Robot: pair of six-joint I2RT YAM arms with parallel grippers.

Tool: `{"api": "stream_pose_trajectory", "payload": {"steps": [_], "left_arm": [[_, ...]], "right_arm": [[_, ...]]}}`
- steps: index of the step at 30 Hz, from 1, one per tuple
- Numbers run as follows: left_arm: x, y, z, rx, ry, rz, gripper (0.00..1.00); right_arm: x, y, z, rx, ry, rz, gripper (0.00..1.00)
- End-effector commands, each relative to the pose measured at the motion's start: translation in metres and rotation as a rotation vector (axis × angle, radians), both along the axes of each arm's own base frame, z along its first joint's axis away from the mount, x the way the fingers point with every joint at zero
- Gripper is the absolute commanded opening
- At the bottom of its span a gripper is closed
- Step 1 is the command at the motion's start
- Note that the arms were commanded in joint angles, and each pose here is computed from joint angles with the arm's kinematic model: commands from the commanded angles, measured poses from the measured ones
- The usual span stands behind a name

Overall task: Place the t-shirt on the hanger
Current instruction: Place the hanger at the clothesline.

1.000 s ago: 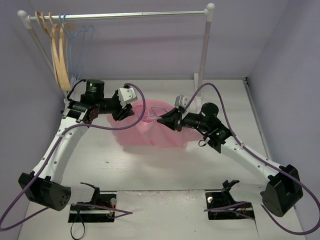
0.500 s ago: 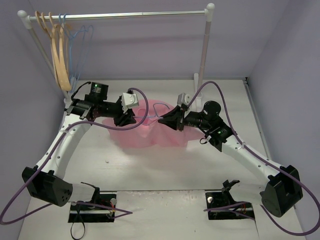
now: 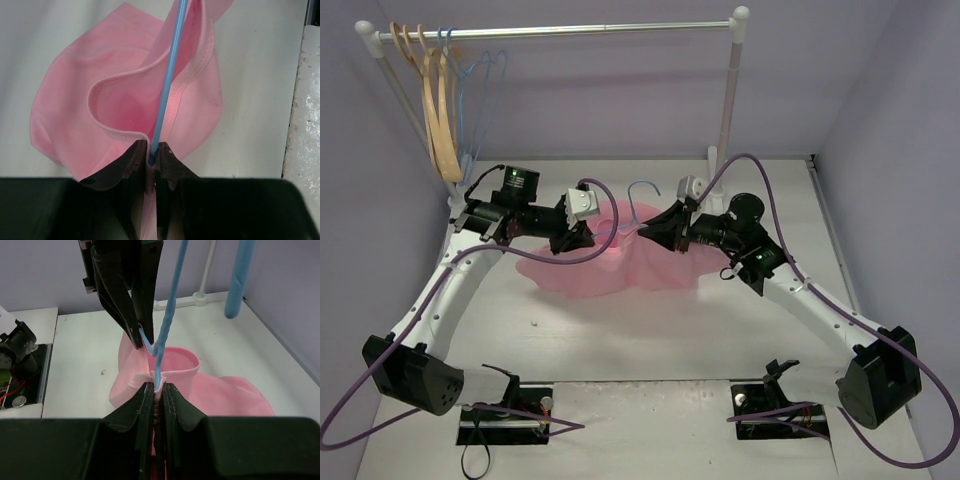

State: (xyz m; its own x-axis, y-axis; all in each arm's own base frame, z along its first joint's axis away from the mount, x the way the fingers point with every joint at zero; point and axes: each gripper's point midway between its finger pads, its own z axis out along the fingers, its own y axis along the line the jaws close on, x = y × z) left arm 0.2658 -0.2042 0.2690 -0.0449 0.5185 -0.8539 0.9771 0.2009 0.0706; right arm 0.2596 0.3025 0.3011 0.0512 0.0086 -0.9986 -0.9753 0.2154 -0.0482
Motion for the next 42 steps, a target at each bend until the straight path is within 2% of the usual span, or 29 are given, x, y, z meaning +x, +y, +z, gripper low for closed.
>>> {"api": "stream_pose_trajectory", "payload": {"steps": [1,4,6,10,13,16,18,19,22,28,33,37,40,42], "left_arm": [[0.0,-0.013,0.036,-0.099,-0.121,-0.032,0.0],[0.004,-0.01,0.041,-0.107,-0.147,0.011,0.0],[0.005,-0.007,0.045,-0.105,-0.165,0.044,0.0],[0.014,-0.002,0.059,-0.131,-0.241,0.114,0.0],[0.017,0.004,0.072,-0.145,-0.295,0.167,0.0],[0.018,0.009,0.084,-0.157,-0.332,0.21,0.0],[0.02,0.013,0.093,-0.17,-0.355,0.245,0.0],[0.02,0.015,0.097,-0.175,-0.365,0.258,0.0],[0.025,0.022,0.116,-0.207,-0.398,0.333,0.0],[0.034,0.041,0.181,-0.316,-0.479,0.516,0.0],[0.029,0.055,0.245,-0.433,-0.548,0.611,0.0],[0.013,0.07,0.31,-0.523,-0.663,0.656,0.0],[0.0,0.078,0.342,-0.557,-0.713,0.664,0.0],[-0.002,0.079,0.343,-0.557,-0.691,0.676,0.0]], "right_arm": [[-0.005,0.006,0.041,0.057,-0.109,0.047,0.0],[0.005,-0.001,0.038,0.031,-0.104,-0.009,0.01],[0.01,-0.008,0.036,0.008,-0.094,-0.052,0.05],[0.027,-0.028,0.034,-0.051,-0.104,-0.18,0.28],[0.034,-0.046,0.037,-0.084,-0.123,-0.273,0.34],[0.042,-0.062,0.033,-0.125,-0.133,-0.352,0.46],[0.045,-0.07,0.033,-0.152,-0.13,-0.397,0.5],[0.045,-0.073,0.036,-0.151,-0.135,-0.409,0.55],[0.041,-0.082,0.058,-0.12,-0.159,-0.459,0.61],[0.03,-0.103,0.112,-0.031,-0.211,-0.558,0.65],[0.02,-0.107,0.125,0.013,-0.225,-0.565,0.66],[0.013,-0.109,0.133,0.037,-0.235,-0.558,0.66],[0.012,-0.11,0.135,0.045,-0.237,-0.559,0.66],[0.012,-0.11,0.136,0.05,-0.236,-0.562,0.66]]}}
